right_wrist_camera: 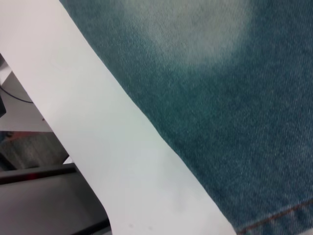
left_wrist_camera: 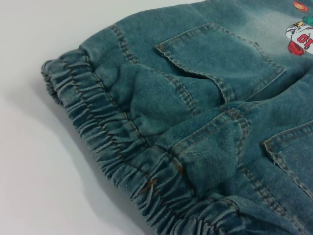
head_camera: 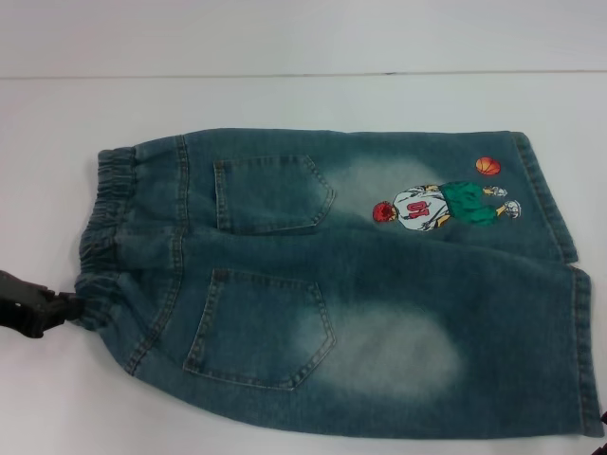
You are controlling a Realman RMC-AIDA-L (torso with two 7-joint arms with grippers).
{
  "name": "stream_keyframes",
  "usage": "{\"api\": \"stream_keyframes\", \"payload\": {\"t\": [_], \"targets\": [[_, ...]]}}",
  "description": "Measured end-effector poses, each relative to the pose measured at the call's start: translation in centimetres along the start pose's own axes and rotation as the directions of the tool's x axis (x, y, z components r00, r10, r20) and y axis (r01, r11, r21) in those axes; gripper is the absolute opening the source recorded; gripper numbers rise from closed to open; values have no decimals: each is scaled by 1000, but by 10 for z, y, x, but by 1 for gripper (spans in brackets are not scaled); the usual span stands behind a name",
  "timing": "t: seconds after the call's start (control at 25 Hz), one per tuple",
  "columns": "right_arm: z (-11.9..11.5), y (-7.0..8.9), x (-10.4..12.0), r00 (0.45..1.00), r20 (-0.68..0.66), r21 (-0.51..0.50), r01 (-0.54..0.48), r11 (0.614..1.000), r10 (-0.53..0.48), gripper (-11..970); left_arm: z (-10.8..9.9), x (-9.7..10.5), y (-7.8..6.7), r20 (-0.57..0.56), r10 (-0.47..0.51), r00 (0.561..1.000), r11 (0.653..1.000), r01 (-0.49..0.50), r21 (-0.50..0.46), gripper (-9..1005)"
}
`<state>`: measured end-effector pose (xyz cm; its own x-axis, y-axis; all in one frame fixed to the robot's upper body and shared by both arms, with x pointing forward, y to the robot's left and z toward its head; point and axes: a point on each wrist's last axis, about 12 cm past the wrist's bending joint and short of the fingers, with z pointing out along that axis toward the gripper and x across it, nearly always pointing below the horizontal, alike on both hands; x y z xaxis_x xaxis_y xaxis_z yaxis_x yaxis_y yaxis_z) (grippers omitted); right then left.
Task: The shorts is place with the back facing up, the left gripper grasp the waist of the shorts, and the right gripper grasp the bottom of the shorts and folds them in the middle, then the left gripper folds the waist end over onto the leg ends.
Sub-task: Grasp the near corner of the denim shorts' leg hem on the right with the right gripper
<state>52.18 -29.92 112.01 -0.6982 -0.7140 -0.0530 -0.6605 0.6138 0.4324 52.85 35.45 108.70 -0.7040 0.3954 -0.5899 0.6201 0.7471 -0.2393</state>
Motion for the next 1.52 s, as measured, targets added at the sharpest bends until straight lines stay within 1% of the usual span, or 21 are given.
{"api": "stream_keyframes", "payload": {"t": [0.2, 0.36, 0.76, 0.96, 1.16, 1.48, 1.52], "targets": [[2, 0, 0, 999, -30, 8, -18, 1000, 18, 823, 1, 2, 1, -5, -2, 1000, 1000, 2, -7, 53], [3, 0, 0, 999, -29, 11, -25, 1000, 26, 823, 2, 2, 1, -5, -3, 1000, 1000, 3, -8, 53], [4, 0, -7, 996, 77, -3, 34, 999, -34, 822, 2, 3, 1, -8, 4, 1000, 1000, -4, -8, 54], [8, 0, -9, 995, 89, -25, 53, 998, -51, 823, 3, 3, 1, -9, 5, 1000, 1000, -5, -4, 55], [5, 0, -10, 991, 115, -26, 66, 997, -63, 823, 4, 4, 0, -10, 5, 1000, 1000, -5, -3, 56], [8, 0, -11, 991, 115, -23, 73, 997, -70, 824, 4, 5, 1, -11, 3, 1000, 1000, -4, -7, 56], [8, 0, -11, 991, 115, -25, 74, 997, -70, 805, 4, 5, 1, -11, 4, 1000, 1000, -4, -8, 56]]}}
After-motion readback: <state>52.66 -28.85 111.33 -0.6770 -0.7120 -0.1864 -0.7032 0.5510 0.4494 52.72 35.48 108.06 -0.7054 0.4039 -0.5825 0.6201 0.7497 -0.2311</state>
